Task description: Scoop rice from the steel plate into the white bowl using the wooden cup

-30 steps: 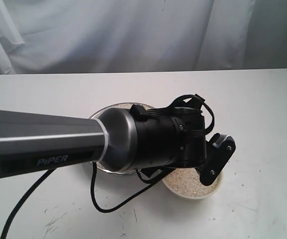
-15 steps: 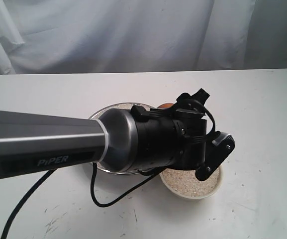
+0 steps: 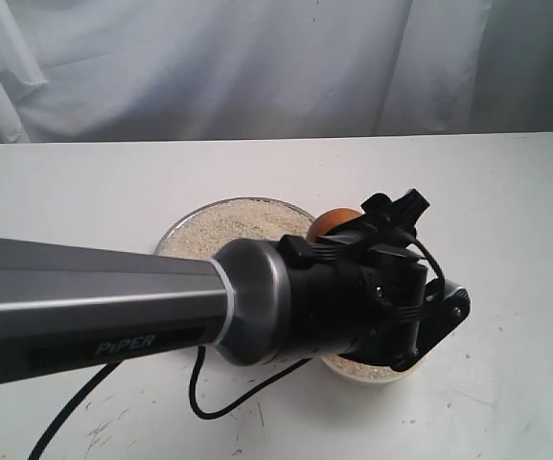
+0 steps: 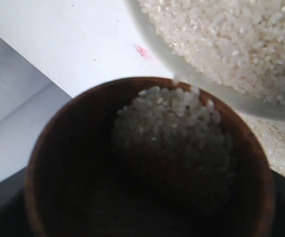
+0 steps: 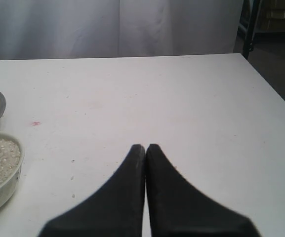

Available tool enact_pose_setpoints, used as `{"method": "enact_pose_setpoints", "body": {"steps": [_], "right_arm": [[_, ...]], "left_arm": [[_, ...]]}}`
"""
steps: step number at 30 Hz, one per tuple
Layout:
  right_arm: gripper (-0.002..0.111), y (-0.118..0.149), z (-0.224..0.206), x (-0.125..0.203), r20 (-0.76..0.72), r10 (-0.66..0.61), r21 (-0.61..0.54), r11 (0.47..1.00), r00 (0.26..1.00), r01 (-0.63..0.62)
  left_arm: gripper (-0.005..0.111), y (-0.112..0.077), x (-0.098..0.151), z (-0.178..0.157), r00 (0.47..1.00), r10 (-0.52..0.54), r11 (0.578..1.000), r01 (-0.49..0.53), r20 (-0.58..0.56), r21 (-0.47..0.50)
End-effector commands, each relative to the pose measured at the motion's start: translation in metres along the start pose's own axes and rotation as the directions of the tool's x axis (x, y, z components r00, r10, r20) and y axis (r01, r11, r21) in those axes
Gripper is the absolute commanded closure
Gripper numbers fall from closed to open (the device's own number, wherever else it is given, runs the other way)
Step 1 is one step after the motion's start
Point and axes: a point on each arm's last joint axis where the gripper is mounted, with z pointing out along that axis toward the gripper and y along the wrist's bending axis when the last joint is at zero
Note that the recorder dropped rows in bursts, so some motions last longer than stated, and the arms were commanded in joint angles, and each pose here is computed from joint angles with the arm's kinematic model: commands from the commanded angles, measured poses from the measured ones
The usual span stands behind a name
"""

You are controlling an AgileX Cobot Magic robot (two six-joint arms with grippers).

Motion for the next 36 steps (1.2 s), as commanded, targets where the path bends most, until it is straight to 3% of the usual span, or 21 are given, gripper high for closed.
{"method": "enact_pose_setpoints", "body": {"steps": [1,36], "right_arm": [[0.108,0.0001,0.0006,0.0009,-0.003,0.000,-0.001,1.000,1.000,0.000],[0.108,0.0001,0.0006,0.0009,-0.003,0.000,-0.001,1.000,1.000,0.000]], "left_arm": [[0.107,0.0016,0.0035,-0.0047,0.999,0.004,1.000,-0.005,-0.036,-0.003],[0.107,0.0066,0.0020,-0.0128,0.987,0.101,0.993,-0.109,-0.122,-0.053]]}}
